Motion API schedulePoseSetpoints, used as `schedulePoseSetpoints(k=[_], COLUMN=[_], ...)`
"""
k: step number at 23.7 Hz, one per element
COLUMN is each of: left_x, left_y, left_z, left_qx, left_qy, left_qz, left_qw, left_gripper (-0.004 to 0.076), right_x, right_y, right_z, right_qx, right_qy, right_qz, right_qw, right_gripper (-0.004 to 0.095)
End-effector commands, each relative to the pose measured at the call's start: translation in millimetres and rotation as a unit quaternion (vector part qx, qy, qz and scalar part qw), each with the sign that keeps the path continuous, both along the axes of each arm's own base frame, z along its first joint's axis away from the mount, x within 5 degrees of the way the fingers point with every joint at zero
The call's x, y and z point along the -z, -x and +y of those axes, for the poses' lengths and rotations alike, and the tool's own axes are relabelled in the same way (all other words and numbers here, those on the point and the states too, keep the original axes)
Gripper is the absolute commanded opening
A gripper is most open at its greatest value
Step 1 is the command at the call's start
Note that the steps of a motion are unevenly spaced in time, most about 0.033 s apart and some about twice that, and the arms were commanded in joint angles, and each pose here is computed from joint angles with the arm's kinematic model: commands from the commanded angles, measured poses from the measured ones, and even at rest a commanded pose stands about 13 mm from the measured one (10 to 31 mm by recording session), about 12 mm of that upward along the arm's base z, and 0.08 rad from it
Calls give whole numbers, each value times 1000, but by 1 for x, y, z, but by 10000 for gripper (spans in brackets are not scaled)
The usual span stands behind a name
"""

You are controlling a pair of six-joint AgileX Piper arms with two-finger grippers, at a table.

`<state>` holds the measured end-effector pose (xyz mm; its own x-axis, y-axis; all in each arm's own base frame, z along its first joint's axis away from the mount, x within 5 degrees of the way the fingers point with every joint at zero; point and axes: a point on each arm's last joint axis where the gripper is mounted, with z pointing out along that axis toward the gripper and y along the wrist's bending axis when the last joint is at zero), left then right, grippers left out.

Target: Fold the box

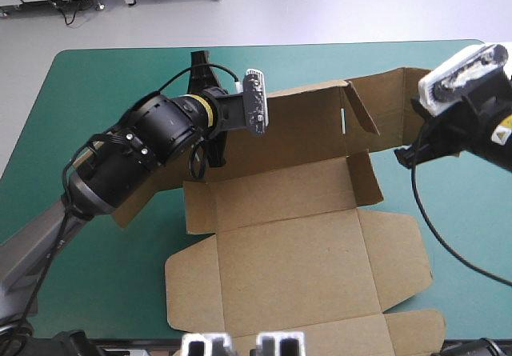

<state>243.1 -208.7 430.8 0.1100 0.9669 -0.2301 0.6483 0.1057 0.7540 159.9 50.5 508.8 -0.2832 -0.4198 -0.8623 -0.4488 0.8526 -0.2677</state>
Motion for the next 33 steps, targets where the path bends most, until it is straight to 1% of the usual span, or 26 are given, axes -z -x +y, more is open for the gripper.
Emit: schedulePoseSetpoints(k=[1,3,5,9,10,11,12,13,14,15,18,21,24,25,26,28,31,33], left_x=[-6,12,27,54,60,68,71,77,81,88,102,110,109,109,109,108,108,108], left_y=[0,-3,-5,-2,0,5,7,13,15,18,21,21,20,20,20,19,19,19], left_z=[6,6,3,-7,-10,-15,-16,-15,-14,-10,-2,5,7,7,8,10,10,10], left_qx=[-9,-26,-24,8,18,39,46,55,56,55,38,3,-6,-8,-13,-26,-27,-26], left_qy=[5,-1,-7,-10,-17,-21,-22,-24,-21,-11,-14,-21,-16,-17,-19,-23,-21,-21], left_qz=[-76,-70,-77,-112,-129,-174,-193,-242,-260,-278,-263,-262,-263,-264,-266,-272,-271,-271], left_qw=[997,997,997,994,991,984,980,968,964,959,964,965,965,964,964,962,962,962], left_gripper=[-10,-10,-10,-10,-10,-10,-10,-10,-10,-10,-10,-10,-10,-10,-10,-10,-10,-10], right_x=[-28,-32,-35,-36,-35,-30,-28,-19,-15,-5,11,42,74,85,89,108,131,145], right_y=[-14,-26,-39,-68,-76,-92,-97,-111,-117,-132,-155,-191,-217,-225,-227,-230,-229,-226], right_z=[3,6,10,18,20,24,25,28,28,28,26,27,38,43,45,46,45,45], right_qx=[1,-2,-5,-8,-7,-4,-4,-2,0,12,31,40,21,7,1,-6,-8,-9], right_qy=[-4,3,12,21,22,25,26,30,33,45,48,51,23,7,4,11,29,31], right_qz=[-39,-22,-7,28,35,47,51,66,72,86,106,144,196,215,223,255,299,324], right_qw=[999,1000,1000,999,999,999,998,997,997,995,993,987,980,976,975,967,954,946], right_gripper=[-24,-24,-24,-24,-24,-24,-24,-24,-24,-24,-24,-24,-24,-24,-24,-24,-24,-24])
